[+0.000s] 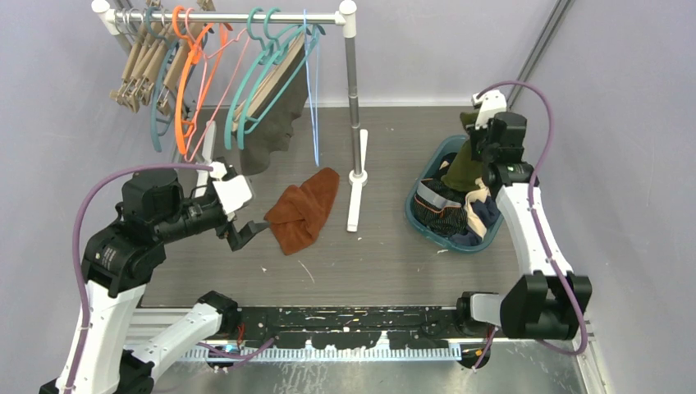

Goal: Remove the underwear clipped to the hanger
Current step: Place the underwear in the bin.

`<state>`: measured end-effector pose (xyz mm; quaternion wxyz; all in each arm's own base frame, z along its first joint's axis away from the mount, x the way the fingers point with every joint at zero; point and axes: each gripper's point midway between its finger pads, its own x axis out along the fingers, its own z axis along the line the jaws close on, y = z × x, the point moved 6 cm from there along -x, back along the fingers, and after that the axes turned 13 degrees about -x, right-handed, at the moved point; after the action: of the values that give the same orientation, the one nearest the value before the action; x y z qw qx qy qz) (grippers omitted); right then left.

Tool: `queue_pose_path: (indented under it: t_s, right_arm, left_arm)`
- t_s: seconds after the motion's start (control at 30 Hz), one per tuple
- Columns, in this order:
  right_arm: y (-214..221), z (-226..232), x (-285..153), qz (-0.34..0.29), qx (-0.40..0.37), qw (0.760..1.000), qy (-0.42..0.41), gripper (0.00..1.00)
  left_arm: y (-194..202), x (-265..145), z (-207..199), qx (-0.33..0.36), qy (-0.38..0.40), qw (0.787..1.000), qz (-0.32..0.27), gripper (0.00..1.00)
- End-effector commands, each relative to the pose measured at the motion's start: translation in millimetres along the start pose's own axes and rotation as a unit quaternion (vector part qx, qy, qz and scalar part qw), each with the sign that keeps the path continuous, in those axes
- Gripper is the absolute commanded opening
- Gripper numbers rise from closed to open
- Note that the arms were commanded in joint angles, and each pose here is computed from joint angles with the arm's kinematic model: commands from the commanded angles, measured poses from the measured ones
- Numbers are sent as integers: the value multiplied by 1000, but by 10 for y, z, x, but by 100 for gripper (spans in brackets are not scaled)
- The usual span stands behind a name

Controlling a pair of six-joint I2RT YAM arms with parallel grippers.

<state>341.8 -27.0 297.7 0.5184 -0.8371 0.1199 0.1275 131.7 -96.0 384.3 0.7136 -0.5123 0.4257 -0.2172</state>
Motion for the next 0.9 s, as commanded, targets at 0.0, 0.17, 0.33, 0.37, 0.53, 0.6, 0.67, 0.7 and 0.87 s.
queue_pose_path:
  t_s: [0.0,0.17,0.33,0.37,0.53,0.6,0.67,0.7,0.87]
  right_arm:
    - [343,80,235,51,-27,998,-9,1]
    - [844,243,535,150,-32,985,-75,9]
    - [1237,241,693,218,17,967,-134,20]
    - [1291,257,717,224,24,964,-144,22]
    - [1377,378,793,248,37,947,-200,35]
    - [1376,389,788,248,37,946,-205,44]
    - [1322,380,755,237,36,948,-208,52]
    - [1277,371,729,228,36,950,-210,56]
    - [1000,324,545,168,35,962,-212,83]
  left_arm:
    - [-93,-105,-12,22,-7,1000,-20,98]
    - [-118,-199,21,28,-37,999,-25,98]
    - [-125,-266,29,32,-53,998,-26,98]
    - [-127,-275,25,33,-53,998,-27,98]
    - [-155,-310,36,31,-62,997,-28,98]
    - [-170,-315,56,28,-71,997,-30,98]
    - [-182,-319,101,20,-88,995,-30,98]
    - [-187,-326,129,13,-100,994,-30,98]
    - [-243,-393,226,-21,-145,988,-40,98]
